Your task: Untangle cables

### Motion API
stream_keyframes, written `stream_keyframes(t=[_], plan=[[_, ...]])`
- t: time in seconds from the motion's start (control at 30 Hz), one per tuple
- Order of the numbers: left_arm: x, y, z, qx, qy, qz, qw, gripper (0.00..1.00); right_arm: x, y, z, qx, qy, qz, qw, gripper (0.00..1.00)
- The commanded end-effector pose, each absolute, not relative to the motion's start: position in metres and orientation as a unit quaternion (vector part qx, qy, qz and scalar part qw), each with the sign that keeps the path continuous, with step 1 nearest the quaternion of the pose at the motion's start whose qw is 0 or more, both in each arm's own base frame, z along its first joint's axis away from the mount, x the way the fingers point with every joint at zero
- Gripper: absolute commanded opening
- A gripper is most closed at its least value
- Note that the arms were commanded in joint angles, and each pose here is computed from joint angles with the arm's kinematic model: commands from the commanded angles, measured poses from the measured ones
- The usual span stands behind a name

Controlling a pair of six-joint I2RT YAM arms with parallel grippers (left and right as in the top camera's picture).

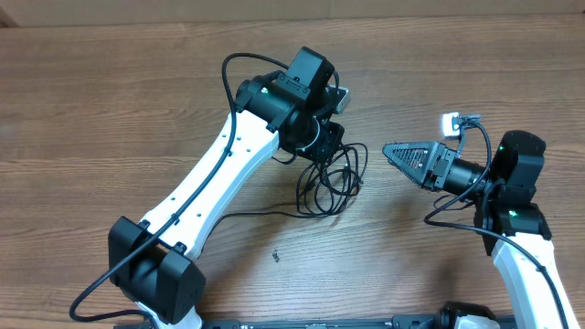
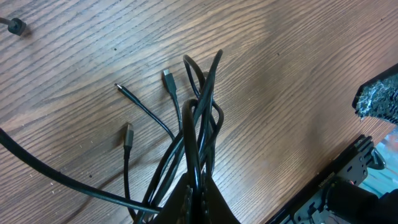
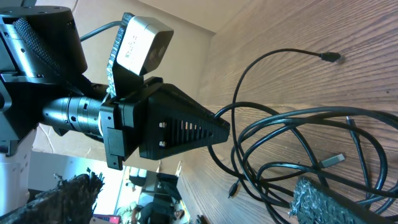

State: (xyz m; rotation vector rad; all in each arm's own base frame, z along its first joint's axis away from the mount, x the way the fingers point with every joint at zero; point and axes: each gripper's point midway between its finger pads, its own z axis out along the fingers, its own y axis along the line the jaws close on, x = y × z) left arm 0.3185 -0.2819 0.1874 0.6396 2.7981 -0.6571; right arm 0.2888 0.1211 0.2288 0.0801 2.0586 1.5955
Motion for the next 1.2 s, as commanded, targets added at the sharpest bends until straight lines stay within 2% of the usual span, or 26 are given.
stream_keyframes(t=[0.0, 0.33, 0.47, 0.7, 0.87, 0.97, 1.03, 1.17], plan=[[0.320, -0.286, 0.211, 0.231, 0.935, -0.239, 0.127, 0.04, 0.290, 0.120, 0.234, 0.023, 0.761, 0.585, 0.279, 1.00], [0.317, -0.294, 0.216, 0.236, 0.926, -0.268, 0.121, 0.04, 0.290, 0.120, 0.235, 0.018, 0.760, 0.584, 0.283, 1.00], [0.315, -0.306, 0.231, 0.231, 0.905, -0.339, 0.109, 0.04, 0.293, 0.117, 0.228, 0.034, 0.769, 0.572, 0.284, 1.00], [0.365, -0.276, 0.250, 0.097, 0.908, -0.385, 0.131, 0.04, 0.292, 0.110, 0.203, 0.074, 0.796, 0.539, 0.266, 1.00], [0.388, -0.272, 0.276, 0.048, 0.879, -0.452, 0.141, 0.04, 0.291, 0.107, 0.190, 0.098, 0.810, 0.520, 0.253, 1.00], [0.391, -0.278, 0.286, 0.033, 0.868, -0.476, 0.138, 0.04, 0.290, 0.108, 0.189, 0.097, 0.811, 0.520, 0.250, 0.97], [0.390, -0.285, 0.290, 0.033, 0.864, -0.484, 0.137, 0.04, 0.290, 0.111, 0.188, 0.094, 0.813, 0.517, 0.249, 0.91], [0.378, -0.306, 0.300, 0.065, 0.849, -0.508, 0.132, 0.04, 0.292, 0.113, 0.183, 0.098, 0.822, 0.501, 0.253, 0.87]])
